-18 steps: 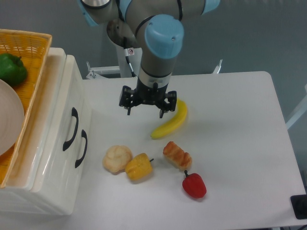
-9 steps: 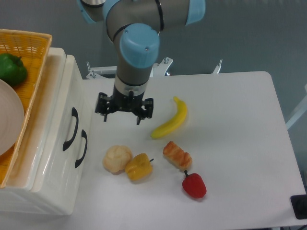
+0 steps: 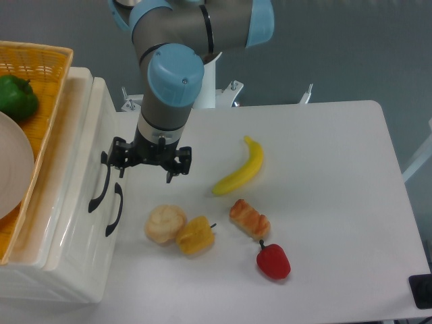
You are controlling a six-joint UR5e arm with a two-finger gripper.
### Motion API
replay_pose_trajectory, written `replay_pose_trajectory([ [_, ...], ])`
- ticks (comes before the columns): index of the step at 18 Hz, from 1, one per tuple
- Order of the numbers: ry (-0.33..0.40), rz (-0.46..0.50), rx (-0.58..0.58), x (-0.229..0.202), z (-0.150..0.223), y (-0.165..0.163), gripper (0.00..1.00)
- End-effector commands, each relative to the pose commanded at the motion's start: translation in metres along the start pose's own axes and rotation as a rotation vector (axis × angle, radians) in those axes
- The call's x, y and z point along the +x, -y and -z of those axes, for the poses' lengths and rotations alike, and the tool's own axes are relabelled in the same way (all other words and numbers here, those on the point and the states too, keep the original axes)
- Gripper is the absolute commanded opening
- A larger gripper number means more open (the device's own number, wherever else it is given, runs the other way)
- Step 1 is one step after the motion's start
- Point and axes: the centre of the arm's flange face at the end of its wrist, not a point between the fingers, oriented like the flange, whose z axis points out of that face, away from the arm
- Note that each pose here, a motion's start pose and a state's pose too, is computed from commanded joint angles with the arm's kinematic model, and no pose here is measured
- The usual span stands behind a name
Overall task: Slide open the top white drawer
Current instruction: 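Lower the gripper onto the upper drawer's black handle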
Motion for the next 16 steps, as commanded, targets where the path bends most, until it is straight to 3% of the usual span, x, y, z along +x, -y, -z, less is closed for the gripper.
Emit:
replay_pose_trajectory([
  [7, -0.026, -0.001, -0.029, 0.000, -0.022, 0.007, 1.00],
  [16, -0.038, -0.015, -0.023, 0.008, -0.021, 0.009, 1.00],
])
